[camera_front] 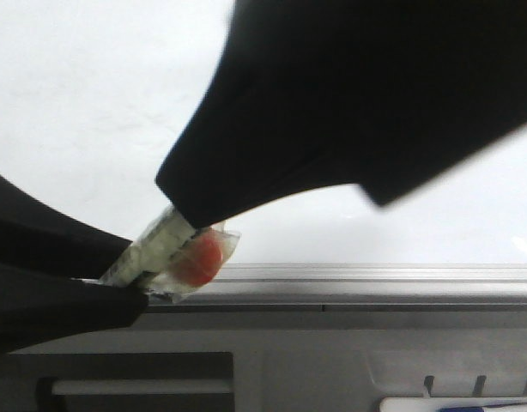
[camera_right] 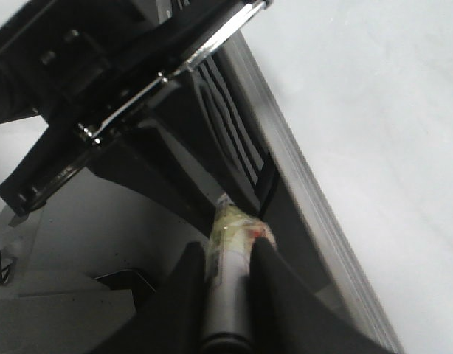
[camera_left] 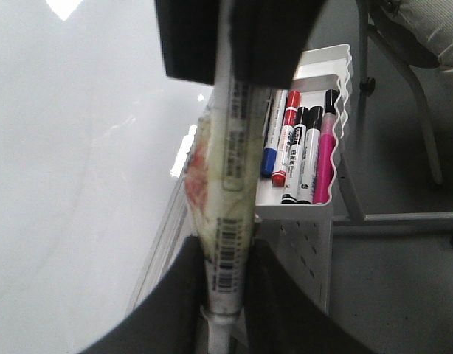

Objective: Write number 3 on whiteboard

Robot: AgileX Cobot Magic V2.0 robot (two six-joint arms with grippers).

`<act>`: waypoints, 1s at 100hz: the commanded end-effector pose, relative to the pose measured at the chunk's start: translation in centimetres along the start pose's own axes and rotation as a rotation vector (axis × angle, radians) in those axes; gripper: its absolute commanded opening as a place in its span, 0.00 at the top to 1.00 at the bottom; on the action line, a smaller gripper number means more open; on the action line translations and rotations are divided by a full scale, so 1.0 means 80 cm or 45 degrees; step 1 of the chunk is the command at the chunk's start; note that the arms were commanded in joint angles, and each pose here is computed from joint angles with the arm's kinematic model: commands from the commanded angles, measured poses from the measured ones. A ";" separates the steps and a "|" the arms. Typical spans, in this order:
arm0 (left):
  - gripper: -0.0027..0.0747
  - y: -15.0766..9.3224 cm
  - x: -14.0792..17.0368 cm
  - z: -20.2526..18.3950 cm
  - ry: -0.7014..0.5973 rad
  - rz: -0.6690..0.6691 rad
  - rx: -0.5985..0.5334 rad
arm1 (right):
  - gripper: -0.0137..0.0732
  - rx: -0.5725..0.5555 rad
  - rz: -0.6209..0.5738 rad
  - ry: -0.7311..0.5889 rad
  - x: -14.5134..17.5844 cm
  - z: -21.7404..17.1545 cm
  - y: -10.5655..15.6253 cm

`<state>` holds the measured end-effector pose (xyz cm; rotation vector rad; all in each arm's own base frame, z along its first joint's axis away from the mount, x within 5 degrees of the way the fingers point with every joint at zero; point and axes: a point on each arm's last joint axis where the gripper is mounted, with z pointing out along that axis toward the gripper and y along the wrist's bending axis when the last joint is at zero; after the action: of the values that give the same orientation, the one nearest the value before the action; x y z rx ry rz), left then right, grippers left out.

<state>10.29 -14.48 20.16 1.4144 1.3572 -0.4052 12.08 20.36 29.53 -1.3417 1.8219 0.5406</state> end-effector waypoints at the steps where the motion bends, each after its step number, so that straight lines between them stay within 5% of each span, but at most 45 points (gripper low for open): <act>1: 0.99 0.008 -0.018 -0.001 -0.128 -0.023 -0.038 | 0.91 0.016 -0.011 -0.067 -0.015 -0.009 -0.002; 20: 0.91 0.008 -0.018 -0.001 -0.128 -0.023 -0.038 | 0.91 0.016 -0.011 -0.066 -0.015 -0.009 -0.002; 39: 0.44 0.014 -0.020 -0.003 -0.139 -0.133 -0.101 | 0.91 0.029 -0.012 -0.097 -0.018 -0.012 -0.003; 46: 0.35 0.017 -0.023 -0.008 -0.158 -0.165 -0.133 | 0.91 0.046 -0.012 -0.132 -0.021 -0.016 -0.005; 100: 0.38 0.029 -0.048 -0.085 -0.313 -0.297 -0.410 | 0.91 0.373 0.103 -0.320 -0.074 -0.073 -0.087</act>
<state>8.60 -10.40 25.23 1.0016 1.3648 -0.4225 16.67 17.81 35.76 -1.0652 1.7825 0.4561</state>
